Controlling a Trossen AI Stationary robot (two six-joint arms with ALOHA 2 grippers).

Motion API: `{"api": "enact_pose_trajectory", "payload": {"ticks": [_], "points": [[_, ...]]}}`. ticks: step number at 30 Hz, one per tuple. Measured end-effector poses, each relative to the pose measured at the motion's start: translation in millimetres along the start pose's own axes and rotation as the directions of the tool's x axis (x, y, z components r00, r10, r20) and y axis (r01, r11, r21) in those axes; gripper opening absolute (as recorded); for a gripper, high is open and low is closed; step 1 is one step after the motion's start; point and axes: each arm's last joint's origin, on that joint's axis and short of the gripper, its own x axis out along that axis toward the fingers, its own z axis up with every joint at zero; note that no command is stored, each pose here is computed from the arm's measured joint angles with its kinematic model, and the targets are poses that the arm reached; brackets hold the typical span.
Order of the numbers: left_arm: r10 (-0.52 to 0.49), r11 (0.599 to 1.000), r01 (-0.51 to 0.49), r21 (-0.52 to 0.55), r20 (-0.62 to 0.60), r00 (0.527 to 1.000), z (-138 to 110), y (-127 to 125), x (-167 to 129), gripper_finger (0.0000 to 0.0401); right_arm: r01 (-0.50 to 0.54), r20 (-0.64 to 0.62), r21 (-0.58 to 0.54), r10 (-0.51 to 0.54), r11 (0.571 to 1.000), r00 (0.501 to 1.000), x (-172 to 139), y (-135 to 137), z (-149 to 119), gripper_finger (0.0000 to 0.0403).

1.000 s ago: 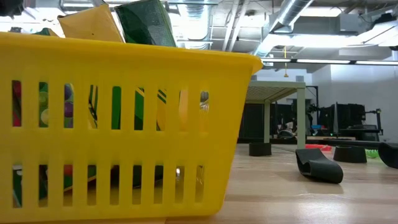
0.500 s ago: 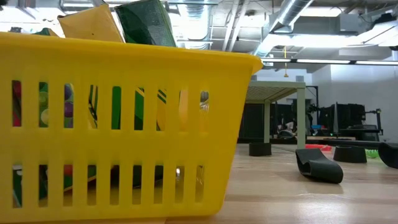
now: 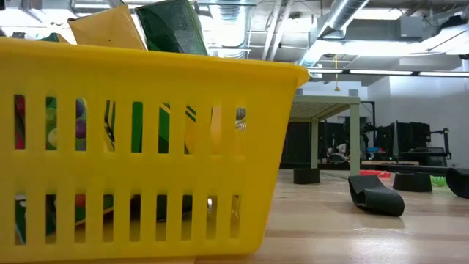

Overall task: Pick & Place Office Desk Supplies
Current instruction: Put the black rubber band into the red bin

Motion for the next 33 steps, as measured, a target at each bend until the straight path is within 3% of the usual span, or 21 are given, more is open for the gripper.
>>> {"api": "enact_pose_trajectory", "payload": {"ticks": [5, 9, 12, 16, 19, 24, 28, 33], "points": [[-0.049, 0.998, 0.054, -0.026, 0.169, 0.984, 12, 2, -20, 0.0245, 0.201, -0.1, 0.123, -0.189, 0.972, 0.977, -2, -20, -8, 0.0191], [-0.097, 0.994, 0.106, -0.007, 0.336, 0.937, 22, 3, -40, 0.0242, 0.334, -0.148, 0.139, -0.314, 0.932, 0.938, 6, -30, -14, 0.0191], [-0.128, 0.989, 0.147, -0.01, 0.44, 0.889, 30, 5, -55, 0.0243, 0.448, -0.165, 0.108, -0.428, 0.887, 0.888, 18, -38, -24, 0.0193], [-0.164, 0.981, 0.196, 0.002, 0.551, 0.818, 40, 8, -71, 0.0242, 0.61, -0.198, 0.075, -0.587, 0.789, 0.785, 31, -49, -39, 0.0199], [-0.188, 0.977, 0.213, 0.03, 0.601, 0.777, 47, 7, -77, 0.0239, 0.652, -0.21, 0.056, -0.629, 0.756, 0.748, 38, -53, -50, 0.0201], [-0.204, 0.973, 0.225, 0.046, 0.619, 0.758, 52, 7, -78, 0.0239, 0.715, -0.248, 0.098, -0.679, 0.692, 0.691, 49, -76, -69, 0.0199], [-0.219, 0.97, 0.236, 0.052, 0.607, 0.764, 53, 6, -77, 0.0237, 0.687, -0.319, 0.121, -0.627, 0.717, 0.711, 55, -94, -83, 0.0195], [-0.229, 0.967, 0.249, 0.053, 0.614, 0.755, 54, 5, -77, 0.0237, 0.694, -0.332, 0.118, -0.631, 0.71, 0.701, 64, -120, -92, 0.0188]]}}
